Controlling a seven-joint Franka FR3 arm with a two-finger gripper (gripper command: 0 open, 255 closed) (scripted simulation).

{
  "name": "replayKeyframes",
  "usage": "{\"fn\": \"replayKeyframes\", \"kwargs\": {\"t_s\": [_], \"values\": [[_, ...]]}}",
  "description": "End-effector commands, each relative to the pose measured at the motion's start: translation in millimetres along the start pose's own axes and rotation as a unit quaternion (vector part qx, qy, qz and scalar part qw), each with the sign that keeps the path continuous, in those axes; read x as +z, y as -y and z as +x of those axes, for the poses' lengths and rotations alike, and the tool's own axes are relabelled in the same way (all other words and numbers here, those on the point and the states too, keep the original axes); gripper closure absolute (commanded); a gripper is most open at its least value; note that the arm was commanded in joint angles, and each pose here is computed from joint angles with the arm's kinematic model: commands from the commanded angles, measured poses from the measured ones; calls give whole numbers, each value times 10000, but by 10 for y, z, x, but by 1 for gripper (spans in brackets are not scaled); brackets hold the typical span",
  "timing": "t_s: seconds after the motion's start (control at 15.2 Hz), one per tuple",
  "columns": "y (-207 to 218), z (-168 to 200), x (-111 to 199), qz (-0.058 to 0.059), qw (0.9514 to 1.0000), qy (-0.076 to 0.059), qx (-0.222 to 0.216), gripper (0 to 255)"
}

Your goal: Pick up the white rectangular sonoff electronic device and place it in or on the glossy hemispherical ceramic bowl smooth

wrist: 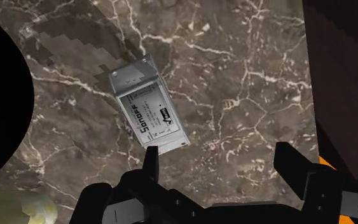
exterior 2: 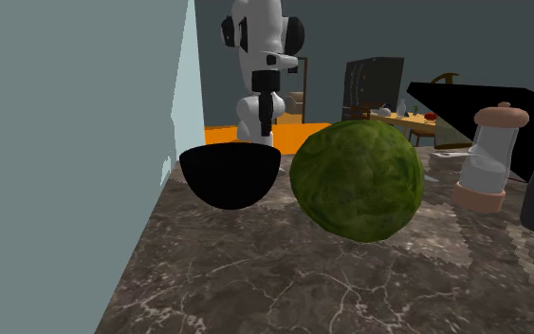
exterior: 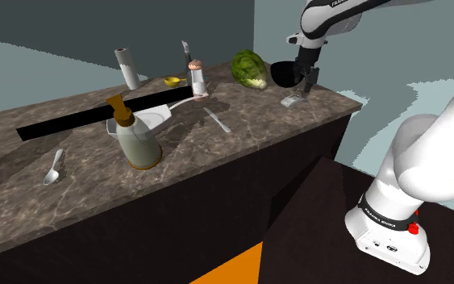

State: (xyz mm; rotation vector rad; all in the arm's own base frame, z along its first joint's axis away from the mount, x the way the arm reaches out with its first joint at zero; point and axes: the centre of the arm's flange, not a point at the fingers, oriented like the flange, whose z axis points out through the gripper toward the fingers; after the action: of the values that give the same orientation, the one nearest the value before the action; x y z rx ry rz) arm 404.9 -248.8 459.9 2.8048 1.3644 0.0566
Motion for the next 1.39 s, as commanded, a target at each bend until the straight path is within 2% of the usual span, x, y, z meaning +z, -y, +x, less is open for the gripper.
{"fn": "replayKeyframes", "kwargs": {"t_s": [0.0,0.26,0.79,1.25,1.32], "values": [[-201,-61,146,16,9993,19,-364,0],[-629,-125,420,60,9950,41,-992,0],[-624,-129,820,60,9950,41,-992,0],[-624,-128,820,60,9950,41,-992,0],[-624,-128,820,60,9950,41,-992,255]]}}
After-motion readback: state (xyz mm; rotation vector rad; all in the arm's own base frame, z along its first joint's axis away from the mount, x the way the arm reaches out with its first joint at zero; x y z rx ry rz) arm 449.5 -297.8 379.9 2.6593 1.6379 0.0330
